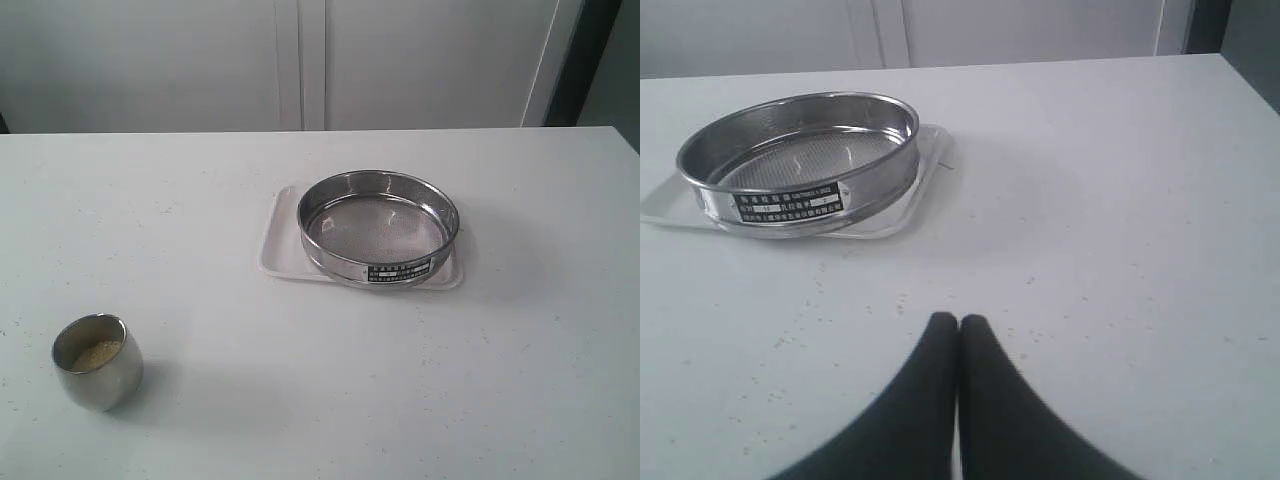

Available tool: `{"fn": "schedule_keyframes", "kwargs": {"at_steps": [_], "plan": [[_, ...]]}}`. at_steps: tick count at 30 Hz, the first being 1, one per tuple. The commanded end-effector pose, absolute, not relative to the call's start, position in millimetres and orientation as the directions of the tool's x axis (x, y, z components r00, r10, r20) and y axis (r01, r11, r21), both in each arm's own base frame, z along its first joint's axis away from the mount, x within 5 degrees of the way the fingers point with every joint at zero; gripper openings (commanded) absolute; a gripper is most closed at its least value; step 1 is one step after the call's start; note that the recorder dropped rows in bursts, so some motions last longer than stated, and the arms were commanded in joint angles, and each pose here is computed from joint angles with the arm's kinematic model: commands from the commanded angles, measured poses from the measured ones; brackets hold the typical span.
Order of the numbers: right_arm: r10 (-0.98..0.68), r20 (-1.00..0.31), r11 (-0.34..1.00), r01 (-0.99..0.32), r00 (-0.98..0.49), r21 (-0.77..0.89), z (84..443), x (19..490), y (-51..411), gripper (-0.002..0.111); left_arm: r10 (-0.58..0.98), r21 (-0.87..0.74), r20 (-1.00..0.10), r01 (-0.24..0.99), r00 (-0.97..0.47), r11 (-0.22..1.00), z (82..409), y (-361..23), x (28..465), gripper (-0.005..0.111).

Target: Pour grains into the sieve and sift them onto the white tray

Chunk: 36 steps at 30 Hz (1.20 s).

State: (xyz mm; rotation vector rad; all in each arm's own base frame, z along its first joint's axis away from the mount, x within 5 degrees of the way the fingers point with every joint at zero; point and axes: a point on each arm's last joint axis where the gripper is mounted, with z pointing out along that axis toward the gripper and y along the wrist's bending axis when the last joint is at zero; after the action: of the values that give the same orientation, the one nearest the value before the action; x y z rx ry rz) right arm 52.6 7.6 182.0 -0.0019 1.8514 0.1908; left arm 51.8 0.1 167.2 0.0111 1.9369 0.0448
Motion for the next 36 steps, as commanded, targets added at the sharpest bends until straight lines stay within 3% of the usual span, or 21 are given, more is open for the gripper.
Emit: {"fn": "schedule_keyframes", "kwargs": {"at_steps": [1,26,36], "plan": [[0.101,-0.956,0.986,-0.104,-0.274,0.133,182,53,8,0.000,0.022,0.028,-0.934,-0.013,-0.355,1.000,166,0,52,0.000],[0.101,-0.956,0.986,-0.104,-0.274,0.133,182,53,8,0.000,0.021,0.028,-0.939,-0.015,-0.343,0.999,167,0,52,0.000],[0.101,-0.956,0.986,-0.104,-0.274,0.133,182,53,8,0.000,0.037,0.036,-0.999,-0.061,0.014,0.998,200,3,57,0.000]]}}
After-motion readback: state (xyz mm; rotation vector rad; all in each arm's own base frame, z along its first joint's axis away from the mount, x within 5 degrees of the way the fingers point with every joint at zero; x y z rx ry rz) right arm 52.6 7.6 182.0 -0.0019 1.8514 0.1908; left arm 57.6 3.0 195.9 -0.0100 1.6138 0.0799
